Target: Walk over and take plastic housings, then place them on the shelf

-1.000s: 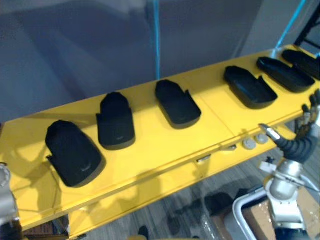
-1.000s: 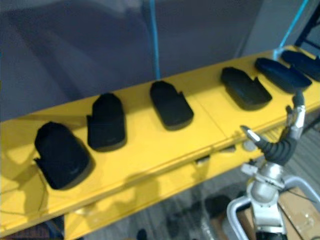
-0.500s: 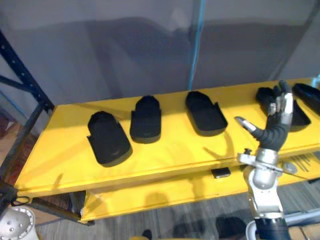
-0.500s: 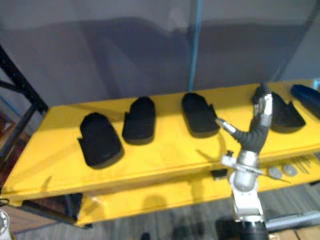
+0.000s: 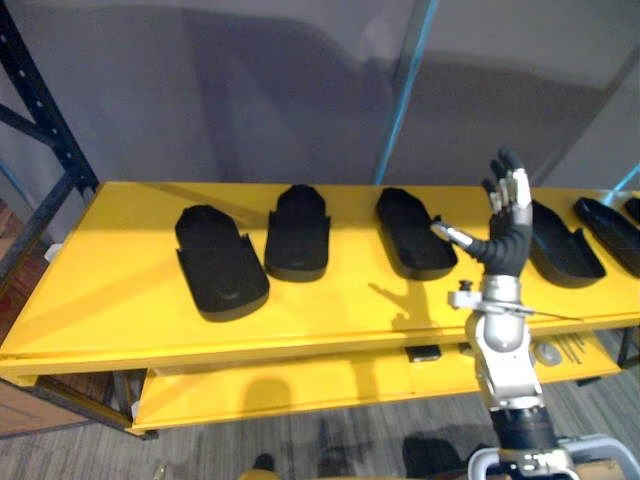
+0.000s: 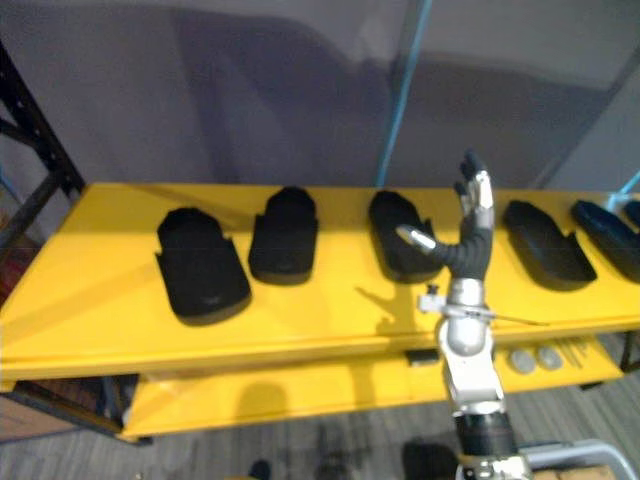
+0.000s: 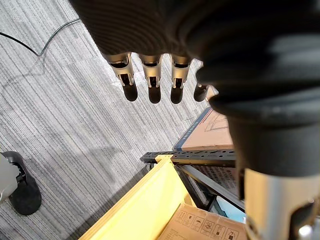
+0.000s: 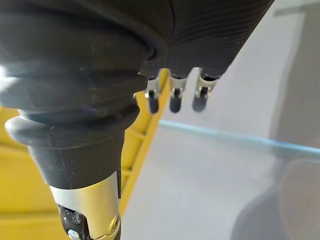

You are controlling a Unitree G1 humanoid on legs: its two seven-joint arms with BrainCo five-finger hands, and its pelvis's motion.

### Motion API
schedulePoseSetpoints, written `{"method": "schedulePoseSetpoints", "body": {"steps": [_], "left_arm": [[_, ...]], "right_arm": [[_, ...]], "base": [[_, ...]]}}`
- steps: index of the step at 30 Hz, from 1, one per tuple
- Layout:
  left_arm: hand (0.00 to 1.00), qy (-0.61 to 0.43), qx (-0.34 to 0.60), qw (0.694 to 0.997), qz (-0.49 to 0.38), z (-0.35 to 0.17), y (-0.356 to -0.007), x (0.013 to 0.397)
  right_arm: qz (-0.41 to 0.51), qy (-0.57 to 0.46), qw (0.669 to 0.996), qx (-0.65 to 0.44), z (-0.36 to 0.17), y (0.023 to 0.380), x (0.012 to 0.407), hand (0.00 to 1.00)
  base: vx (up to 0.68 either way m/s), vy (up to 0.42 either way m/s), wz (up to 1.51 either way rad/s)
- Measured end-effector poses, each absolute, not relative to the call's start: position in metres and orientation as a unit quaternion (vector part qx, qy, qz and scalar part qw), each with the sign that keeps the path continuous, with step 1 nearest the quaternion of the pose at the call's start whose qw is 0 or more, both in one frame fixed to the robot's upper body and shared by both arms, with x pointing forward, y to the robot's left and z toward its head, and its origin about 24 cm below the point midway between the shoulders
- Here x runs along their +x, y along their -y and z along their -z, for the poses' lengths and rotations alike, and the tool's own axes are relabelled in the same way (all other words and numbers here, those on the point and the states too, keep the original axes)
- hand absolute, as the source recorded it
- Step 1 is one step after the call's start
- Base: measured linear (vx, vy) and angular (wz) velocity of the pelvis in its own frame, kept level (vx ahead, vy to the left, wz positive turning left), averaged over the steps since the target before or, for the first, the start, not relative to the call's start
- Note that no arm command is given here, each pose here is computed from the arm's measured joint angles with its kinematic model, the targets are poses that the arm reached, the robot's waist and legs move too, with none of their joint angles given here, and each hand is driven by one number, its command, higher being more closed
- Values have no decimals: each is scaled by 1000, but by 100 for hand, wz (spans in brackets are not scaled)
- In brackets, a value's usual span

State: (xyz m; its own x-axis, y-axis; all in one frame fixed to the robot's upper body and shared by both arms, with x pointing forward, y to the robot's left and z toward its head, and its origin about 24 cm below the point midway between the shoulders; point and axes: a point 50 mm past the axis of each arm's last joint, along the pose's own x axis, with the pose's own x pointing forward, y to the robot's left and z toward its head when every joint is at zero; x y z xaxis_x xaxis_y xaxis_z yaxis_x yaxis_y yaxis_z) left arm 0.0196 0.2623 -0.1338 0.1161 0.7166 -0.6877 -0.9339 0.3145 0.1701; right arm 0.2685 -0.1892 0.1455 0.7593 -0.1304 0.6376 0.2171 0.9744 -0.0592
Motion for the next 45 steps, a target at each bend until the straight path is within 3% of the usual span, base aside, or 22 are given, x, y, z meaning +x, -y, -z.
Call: {"method": "schedulePoseSetpoints", "body": {"steps": [4,9,13,20,29,38,45], "left_arm": [[0,-350,-157,737,-556,134,-261,23],[0,-357,-130,785,-488,133,-260,46],[0,-385,-107,811,-427,138,-254,53],[0,-472,-108,783,-390,156,-237,22],[0,-472,-87,789,-384,153,-251,23],[0,-465,-92,796,-376,154,-248,32],[0,-462,-90,802,-368,154,-246,40]], "right_arm": [[113,326,936,-70,-140,201,261,0],[160,339,923,-88,-144,227,244,0],[117,369,913,-128,-161,224,240,0],[-68,410,884,-213,-180,167,250,0],[-269,446,824,-224,-191,94,249,0],[-359,431,764,-320,-169,39,249,0],[-356,397,748,-395,-141,7,265,0]], "base": [[-6,6,5],[-45,19,-3],[-35,-37,-11],[15,-42,3],[9,16,11],[-5,-15,9],[2,-40,18]]}}
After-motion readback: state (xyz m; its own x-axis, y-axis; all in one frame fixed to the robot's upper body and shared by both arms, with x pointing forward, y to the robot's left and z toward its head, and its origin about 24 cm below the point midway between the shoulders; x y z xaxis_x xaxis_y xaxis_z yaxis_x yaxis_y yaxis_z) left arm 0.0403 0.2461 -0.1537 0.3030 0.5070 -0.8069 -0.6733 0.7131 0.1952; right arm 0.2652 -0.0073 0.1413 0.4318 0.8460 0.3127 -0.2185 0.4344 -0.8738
